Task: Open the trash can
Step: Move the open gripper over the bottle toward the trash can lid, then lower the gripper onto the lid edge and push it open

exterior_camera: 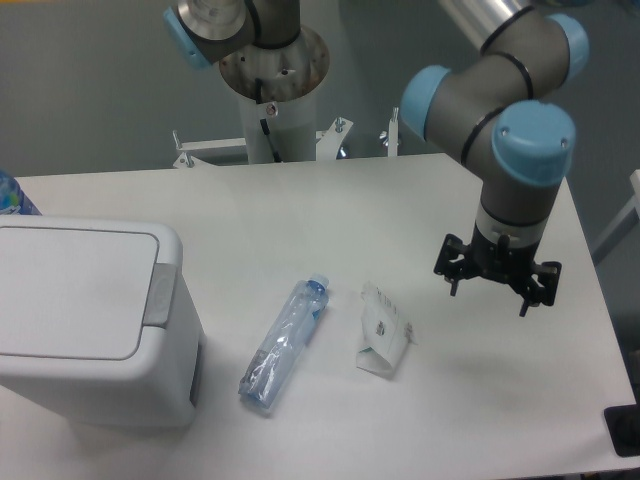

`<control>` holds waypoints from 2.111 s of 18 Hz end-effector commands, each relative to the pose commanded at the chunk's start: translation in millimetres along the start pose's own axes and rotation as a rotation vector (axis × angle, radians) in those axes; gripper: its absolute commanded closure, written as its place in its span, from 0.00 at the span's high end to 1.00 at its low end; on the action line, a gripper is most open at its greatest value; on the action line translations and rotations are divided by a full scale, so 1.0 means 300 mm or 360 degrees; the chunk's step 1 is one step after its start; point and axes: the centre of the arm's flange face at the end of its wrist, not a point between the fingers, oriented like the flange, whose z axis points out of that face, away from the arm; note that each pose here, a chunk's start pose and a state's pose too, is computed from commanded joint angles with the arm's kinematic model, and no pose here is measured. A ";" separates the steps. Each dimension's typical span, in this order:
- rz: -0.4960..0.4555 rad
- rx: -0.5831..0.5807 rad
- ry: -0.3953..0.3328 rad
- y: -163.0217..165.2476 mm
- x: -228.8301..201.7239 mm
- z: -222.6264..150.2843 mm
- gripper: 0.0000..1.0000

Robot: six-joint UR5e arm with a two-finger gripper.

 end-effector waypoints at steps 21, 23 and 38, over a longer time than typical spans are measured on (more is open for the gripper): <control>-0.0368 0.0403 0.0323 -0.333 0.654 -0.352 1.00; -0.0393 0.0390 0.0338 -0.334 0.676 -0.343 1.00; -0.0334 0.0296 0.0400 -0.305 0.862 -0.245 1.00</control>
